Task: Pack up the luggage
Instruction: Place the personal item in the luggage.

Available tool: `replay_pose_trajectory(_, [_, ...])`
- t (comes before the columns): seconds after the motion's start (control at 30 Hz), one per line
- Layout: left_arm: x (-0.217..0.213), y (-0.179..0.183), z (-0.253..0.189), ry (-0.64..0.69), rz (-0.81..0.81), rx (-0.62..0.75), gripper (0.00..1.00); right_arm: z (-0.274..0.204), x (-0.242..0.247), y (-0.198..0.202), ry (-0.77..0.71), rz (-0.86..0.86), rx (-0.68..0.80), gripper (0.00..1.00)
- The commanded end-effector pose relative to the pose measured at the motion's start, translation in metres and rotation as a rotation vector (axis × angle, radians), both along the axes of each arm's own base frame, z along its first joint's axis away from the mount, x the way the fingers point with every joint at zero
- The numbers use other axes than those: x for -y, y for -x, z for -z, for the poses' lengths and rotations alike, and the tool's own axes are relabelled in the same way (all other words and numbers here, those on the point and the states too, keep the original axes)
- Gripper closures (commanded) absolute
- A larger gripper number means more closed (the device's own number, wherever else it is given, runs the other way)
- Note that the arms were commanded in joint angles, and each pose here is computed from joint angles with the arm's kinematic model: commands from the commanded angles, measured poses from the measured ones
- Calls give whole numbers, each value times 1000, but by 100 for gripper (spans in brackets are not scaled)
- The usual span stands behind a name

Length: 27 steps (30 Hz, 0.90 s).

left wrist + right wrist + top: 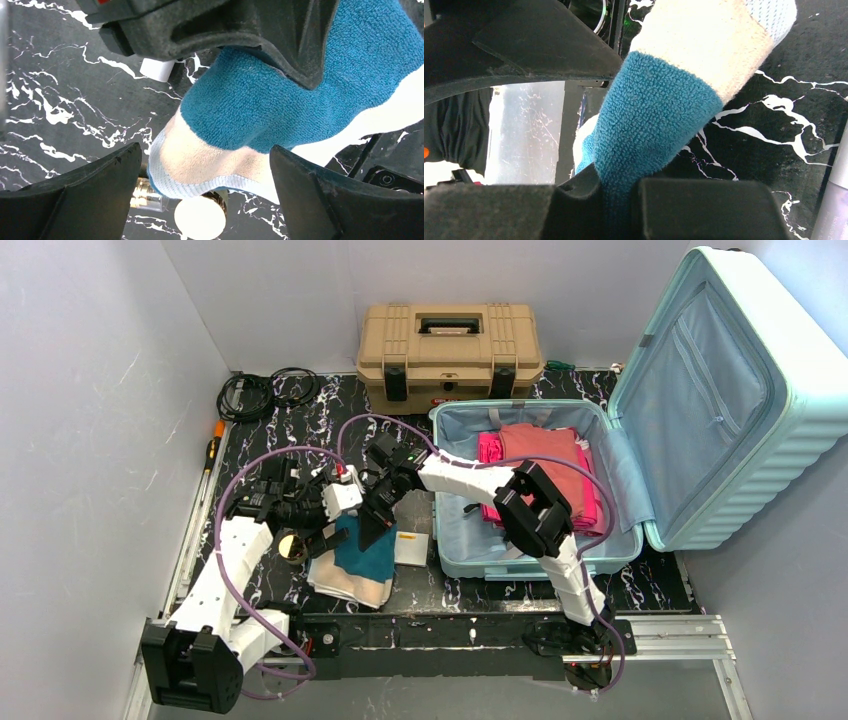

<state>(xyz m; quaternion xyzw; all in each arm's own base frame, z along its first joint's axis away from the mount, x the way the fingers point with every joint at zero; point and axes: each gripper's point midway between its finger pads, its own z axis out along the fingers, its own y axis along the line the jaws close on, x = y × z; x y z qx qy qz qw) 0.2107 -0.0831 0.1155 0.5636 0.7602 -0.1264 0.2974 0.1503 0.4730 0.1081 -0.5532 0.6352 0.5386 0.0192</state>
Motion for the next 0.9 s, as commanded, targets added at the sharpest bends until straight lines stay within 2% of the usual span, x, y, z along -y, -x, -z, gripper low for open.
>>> replay_pose_trajectory(0.0, [-3,-4,-20,5,-47,59,2,-44,-2,2,-89,-14,29,99])
replay_pose_trajectory(0.2, [-13,-8,-53,10,-191,102,2,-88,4,-6,-155,39,71,99])
replay_pose_trajectory(0.37, [-30,-12,-88,-6,-355,167,2,-146,24,-38,-252,154,134,99])
replay_pose_trajectory(0.6, [-22,0,-121,85,-403,153,2,-232,99,-96,-393,437,236,99])
replay_pose_trajectory(0.73, [-15,1,-128,127,-403,135,2,-244,154,-123,-387,627,326,99])
replay_pose_trajectory(0.87, [-11,-2,-128,143,-402,114,2,-236,196,-138,-292,767,424,99])
